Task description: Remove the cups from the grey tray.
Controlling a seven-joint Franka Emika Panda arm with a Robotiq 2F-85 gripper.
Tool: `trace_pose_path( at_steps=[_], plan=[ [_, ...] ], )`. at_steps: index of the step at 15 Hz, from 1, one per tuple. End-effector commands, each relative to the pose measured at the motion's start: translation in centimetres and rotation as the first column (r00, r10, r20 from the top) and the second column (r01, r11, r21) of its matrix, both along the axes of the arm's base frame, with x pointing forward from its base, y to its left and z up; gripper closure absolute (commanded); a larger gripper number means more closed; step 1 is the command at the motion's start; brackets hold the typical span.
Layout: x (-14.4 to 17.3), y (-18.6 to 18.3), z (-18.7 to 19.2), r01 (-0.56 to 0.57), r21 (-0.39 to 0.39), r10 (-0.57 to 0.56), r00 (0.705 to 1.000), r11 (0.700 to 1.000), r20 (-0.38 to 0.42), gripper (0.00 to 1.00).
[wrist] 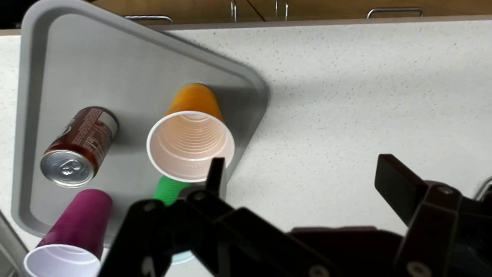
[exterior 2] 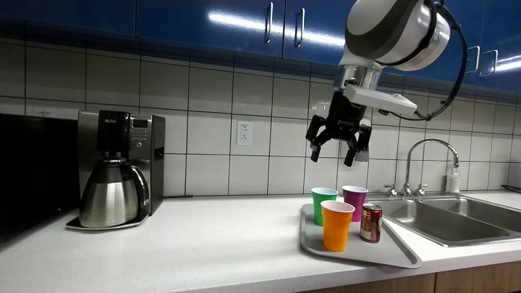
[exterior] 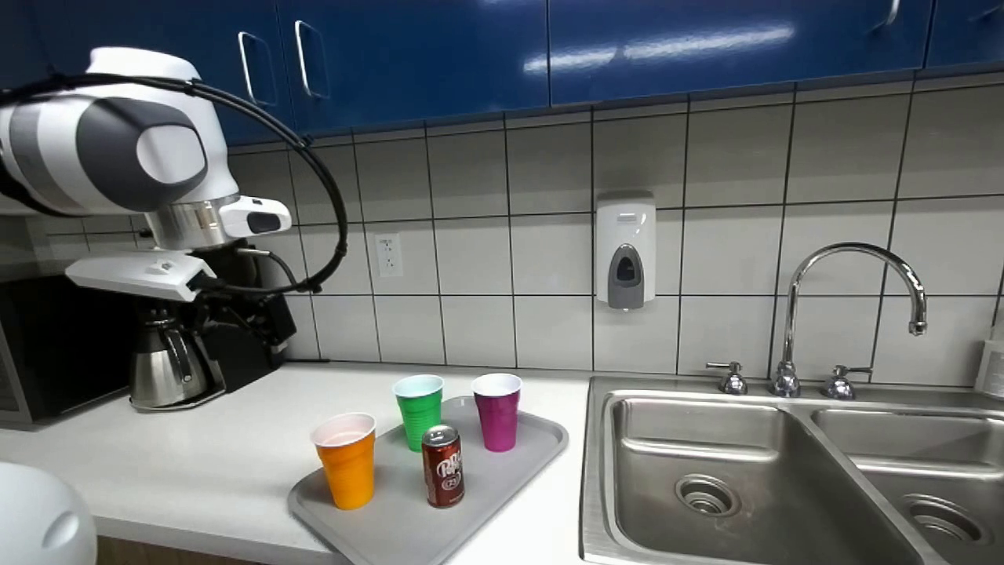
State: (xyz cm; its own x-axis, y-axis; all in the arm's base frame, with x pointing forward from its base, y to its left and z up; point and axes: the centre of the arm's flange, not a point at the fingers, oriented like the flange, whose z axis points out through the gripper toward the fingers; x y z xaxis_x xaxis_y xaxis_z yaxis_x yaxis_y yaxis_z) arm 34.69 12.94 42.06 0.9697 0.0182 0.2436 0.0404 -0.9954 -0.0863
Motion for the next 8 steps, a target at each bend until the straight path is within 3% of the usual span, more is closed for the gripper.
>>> trace_pose_path(
  at_steps=[1, 8],
  plan=[
    [0.7, -1.8, -2.5, 0.064, -0.018, -0.063, 0.997, 0.998, 0.04, 0.0],
    [3.5, -3.2, -6.1, 0.094, -0.028, -0.093, 0.994, 0.995, 0.058, 0.0]
  ],
)
